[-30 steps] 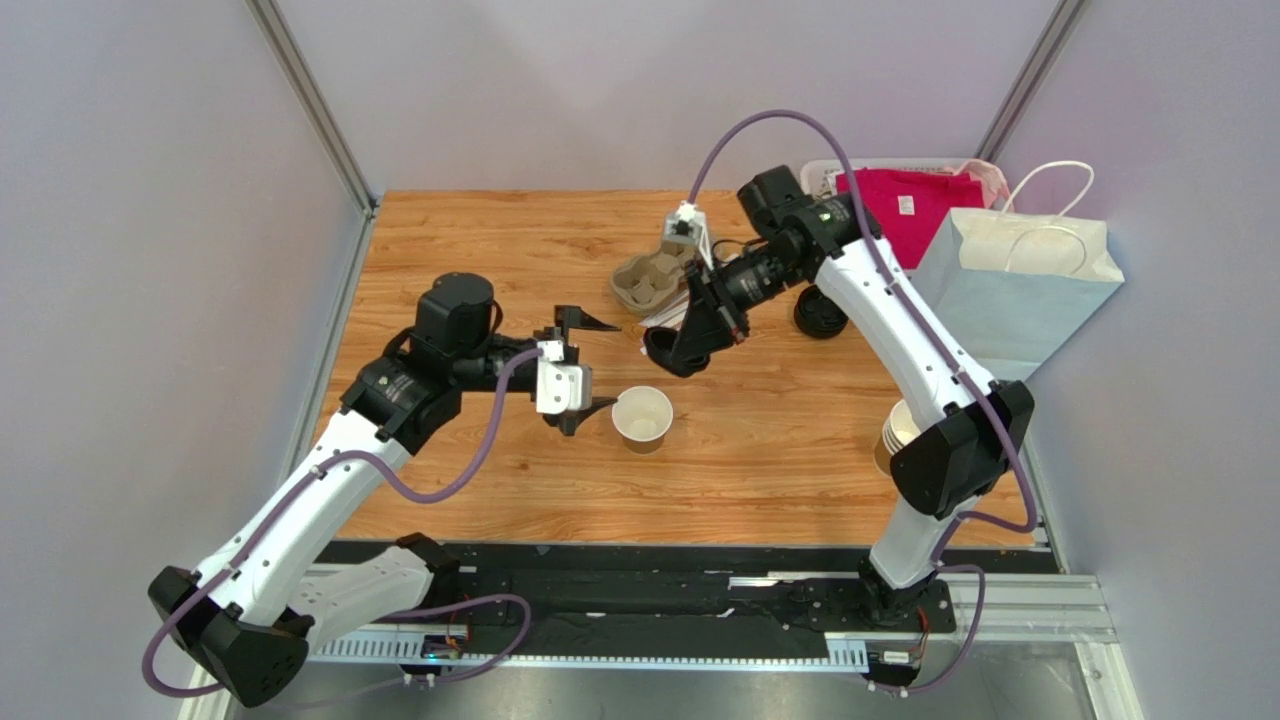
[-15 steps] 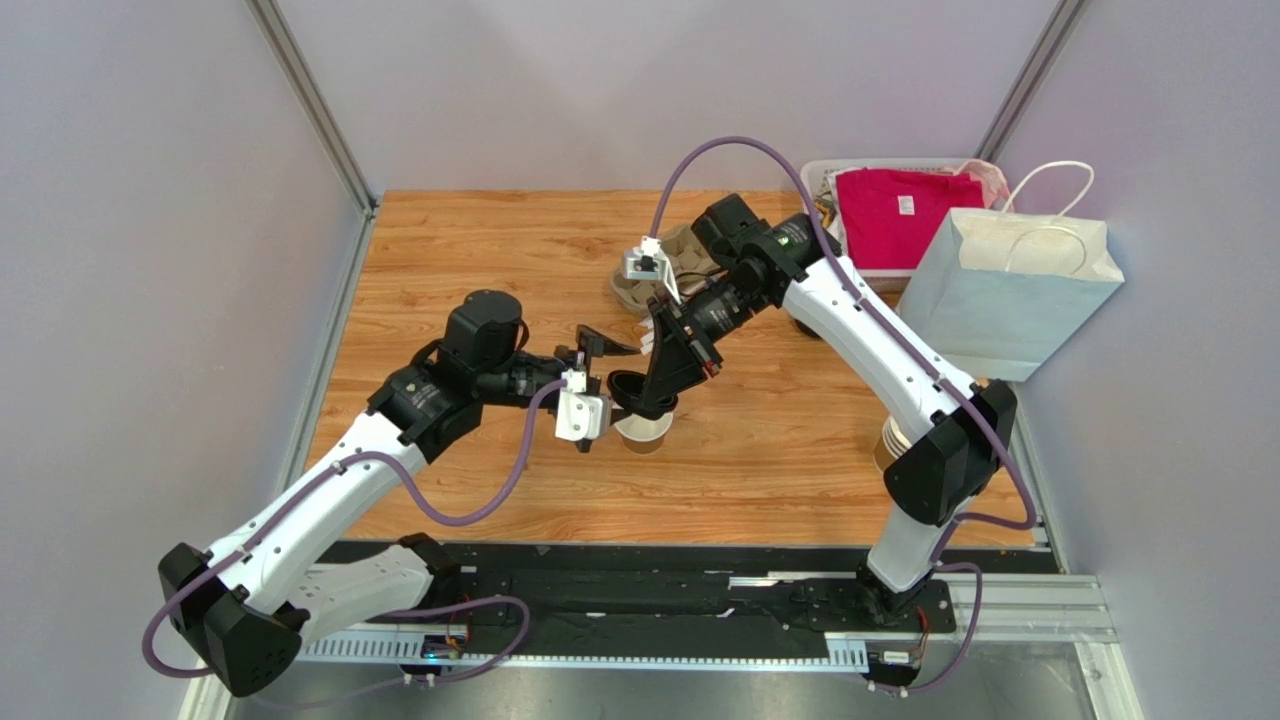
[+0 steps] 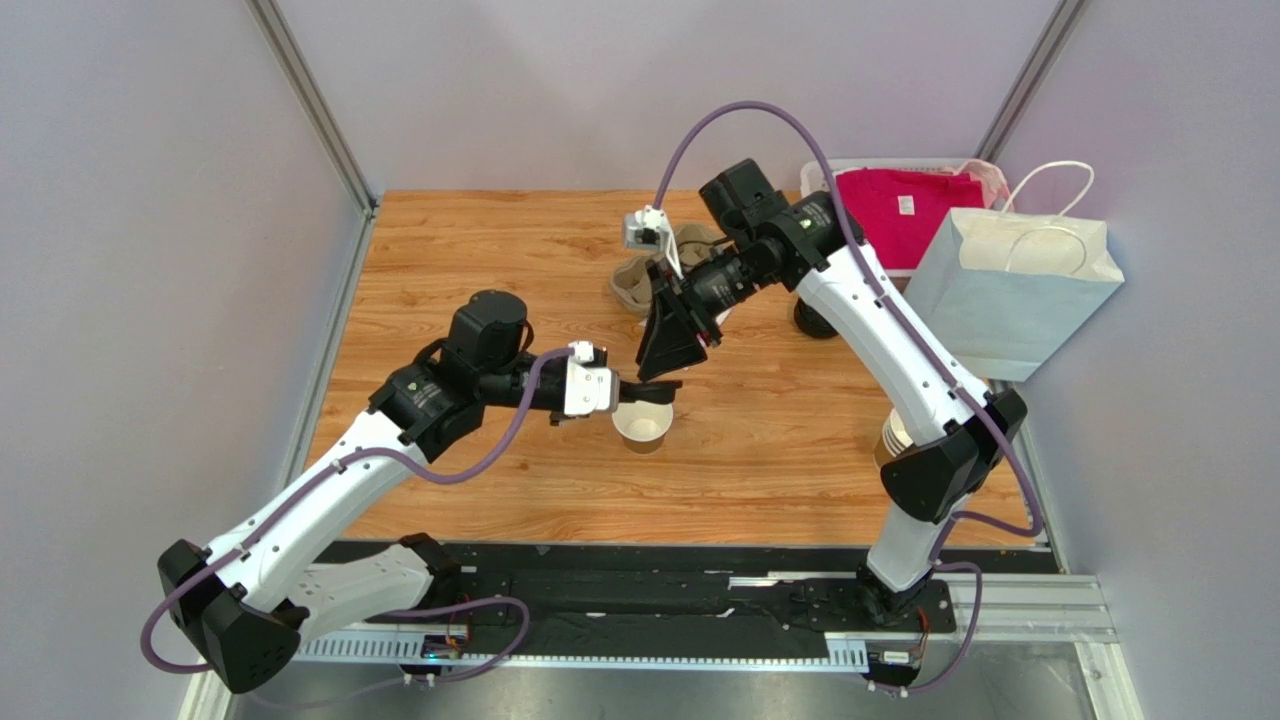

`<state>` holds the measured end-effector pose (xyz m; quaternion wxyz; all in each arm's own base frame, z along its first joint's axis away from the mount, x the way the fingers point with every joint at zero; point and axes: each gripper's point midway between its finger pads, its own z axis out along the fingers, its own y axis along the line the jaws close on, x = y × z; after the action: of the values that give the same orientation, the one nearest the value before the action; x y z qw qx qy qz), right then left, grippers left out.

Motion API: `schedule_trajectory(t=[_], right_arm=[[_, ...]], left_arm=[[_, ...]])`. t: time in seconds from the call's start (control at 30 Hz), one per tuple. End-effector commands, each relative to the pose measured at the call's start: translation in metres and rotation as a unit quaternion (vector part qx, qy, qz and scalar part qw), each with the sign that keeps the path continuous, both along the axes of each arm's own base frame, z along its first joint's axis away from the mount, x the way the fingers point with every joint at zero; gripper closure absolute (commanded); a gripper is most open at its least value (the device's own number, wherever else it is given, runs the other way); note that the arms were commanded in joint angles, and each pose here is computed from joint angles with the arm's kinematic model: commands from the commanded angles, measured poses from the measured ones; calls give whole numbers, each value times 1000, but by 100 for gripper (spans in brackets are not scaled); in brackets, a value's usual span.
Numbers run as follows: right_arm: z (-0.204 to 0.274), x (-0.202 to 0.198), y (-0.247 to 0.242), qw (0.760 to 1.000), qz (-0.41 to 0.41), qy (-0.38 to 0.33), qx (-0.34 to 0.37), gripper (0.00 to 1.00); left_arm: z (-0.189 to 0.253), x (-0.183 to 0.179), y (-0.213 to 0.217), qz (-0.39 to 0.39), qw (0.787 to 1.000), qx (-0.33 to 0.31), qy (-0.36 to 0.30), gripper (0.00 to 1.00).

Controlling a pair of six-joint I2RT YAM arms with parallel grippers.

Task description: Pack the takeout coffee

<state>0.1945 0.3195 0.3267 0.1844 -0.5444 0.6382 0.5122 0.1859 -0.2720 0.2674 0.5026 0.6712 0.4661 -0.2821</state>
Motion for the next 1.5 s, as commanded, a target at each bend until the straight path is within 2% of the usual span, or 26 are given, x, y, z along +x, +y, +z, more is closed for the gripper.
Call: schedule_trajectory(t=[0.0, 0.03, 0.07, 0.13, 0.17, 0.2, 0.27, 0.3, 0.37, 0.4, 0.53, 0.7, 0.73, 0.8, 1.0, 1.47], right_arm=[[6, 29, -48, 989, -122, 12, -77, 49], [9, 39, -54, 986, -147, 6, -75, 48], [19, 51, -58, 983, -172, -22, -58, 47], [23, 75, -74, 972, -225, -47, -50, 40], [32, 76, -83, 966, -245, -71, -44, 39], [22, 83, -89, 958, -268, -84, -64, 37], [30, 90, -92, 948, -288, -125, -50, 33], [37, 89, -97, 941, -303, -146, -47, 30], [38, 84, -92, 939, -297, -169, -42, 30], [39, 82, -93, 935, -299, -184, -48, 32], [28, 64, -77, 932, -257, -244, -74, 41], [13, 44, -59, 937, -213, -261, -92, 46], [13, 43, -57, 936, -212, -266, -92, 46], [10, 44, -55, 932, -211, -278, -100, 47], [7, 56, -52, 920, -230, -296, -112, 50], [-1, 55, -31, 927, -216, -288, -106, 52]], left_arm=[[34, -1, -6, 65, 986, -52, 146, 100], [35, -1, -7, 71, 980, -55, 179, 100], [37, -7, -8, 78, 965, -65, 244, 100], [41, 3, -6, 99, 946, -89, 295, 100], [42, 8, -3, 110, 931, -102, 332, 100], [40, 10, -3, 126, 904, -111, 394, 100], [46, 14, -3, 118, 880, -129, 441, 100], [43, 16, -5, 125, 858, -127, 482, 100], [43, 18, -7, 120, 844, -127, 508, 100], [40, 19, -9, 124, 827, -125, 534, 100], [38, 23, -11, 123, 797, -126, 578, 100], [30, 28, -12, 123, 760, -124, 626, 100], [34, 30, -13, 115, 766, -132, 618, 100], [33, 28, -13, 115, 757, -131, 630, 100], [30, 27, -13, 114, 753, -133, 634, 100], [29, 28, -14, 116, 745, -135, 642, 100]])
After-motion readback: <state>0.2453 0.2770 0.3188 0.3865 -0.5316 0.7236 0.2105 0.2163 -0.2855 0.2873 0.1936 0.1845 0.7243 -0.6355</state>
